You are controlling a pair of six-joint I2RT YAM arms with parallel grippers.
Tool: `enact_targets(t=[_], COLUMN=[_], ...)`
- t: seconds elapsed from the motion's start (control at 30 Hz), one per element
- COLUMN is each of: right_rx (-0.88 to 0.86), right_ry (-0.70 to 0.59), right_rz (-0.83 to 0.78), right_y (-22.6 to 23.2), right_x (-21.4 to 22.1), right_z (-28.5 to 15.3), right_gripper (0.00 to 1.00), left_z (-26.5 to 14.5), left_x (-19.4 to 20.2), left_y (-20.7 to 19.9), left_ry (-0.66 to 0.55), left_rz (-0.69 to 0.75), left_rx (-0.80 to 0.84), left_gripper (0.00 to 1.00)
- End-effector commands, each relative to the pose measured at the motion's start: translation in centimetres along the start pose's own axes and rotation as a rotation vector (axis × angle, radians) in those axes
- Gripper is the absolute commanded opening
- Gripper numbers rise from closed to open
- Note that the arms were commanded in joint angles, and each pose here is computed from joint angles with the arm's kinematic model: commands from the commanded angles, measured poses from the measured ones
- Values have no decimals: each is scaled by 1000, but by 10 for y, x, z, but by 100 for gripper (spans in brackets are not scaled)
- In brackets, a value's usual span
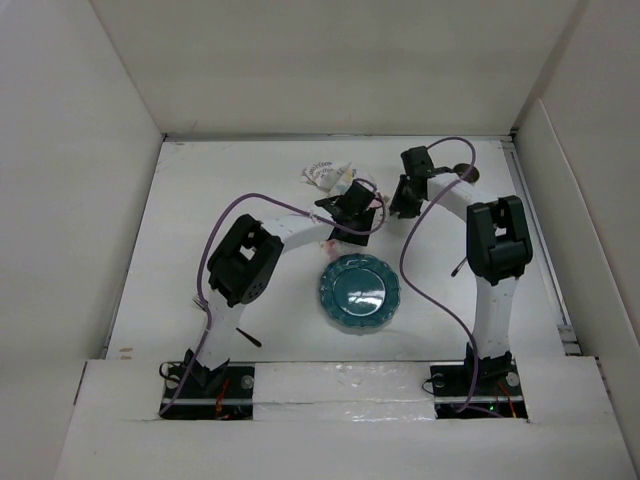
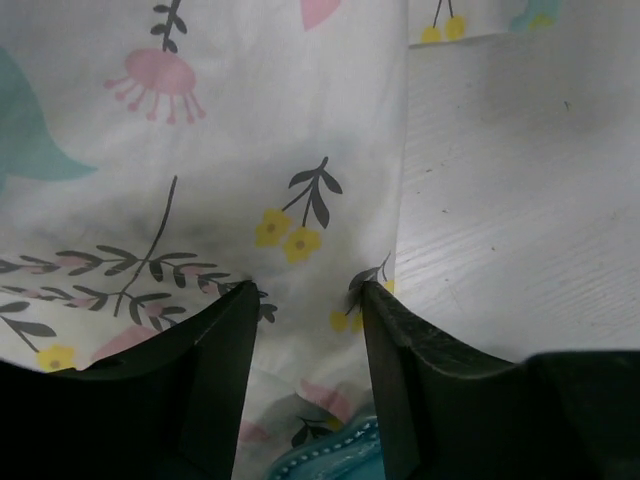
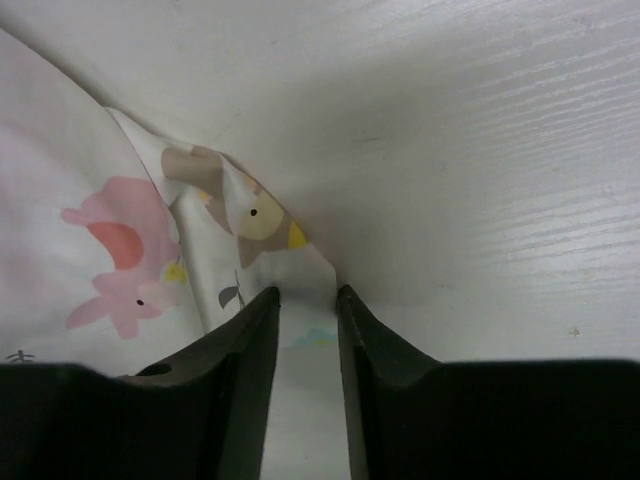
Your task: Set the dinner table for one person
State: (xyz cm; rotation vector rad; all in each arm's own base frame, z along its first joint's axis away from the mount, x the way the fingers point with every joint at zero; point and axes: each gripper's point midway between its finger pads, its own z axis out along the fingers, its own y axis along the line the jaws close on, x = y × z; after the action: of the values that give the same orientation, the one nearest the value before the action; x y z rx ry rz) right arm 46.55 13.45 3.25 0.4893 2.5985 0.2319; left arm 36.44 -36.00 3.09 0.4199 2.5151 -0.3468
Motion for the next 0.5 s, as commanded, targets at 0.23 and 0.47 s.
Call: enact_targets(t=[0.23,0.47], right_rx=[-140,-292], right_ry=[-75,-302], right_rz=[29,-24], right_y=[28,61], right_x=[-25,-90], right_z=[-31,-125], right_gripper=[0,0], left_z=[-18,-128], left_x=[-32,-132], left_y=[14,64], left_ry=[-75,-332], left_rz=[19,-233], left_rx=[-49,154], left_gripper=[0,0])
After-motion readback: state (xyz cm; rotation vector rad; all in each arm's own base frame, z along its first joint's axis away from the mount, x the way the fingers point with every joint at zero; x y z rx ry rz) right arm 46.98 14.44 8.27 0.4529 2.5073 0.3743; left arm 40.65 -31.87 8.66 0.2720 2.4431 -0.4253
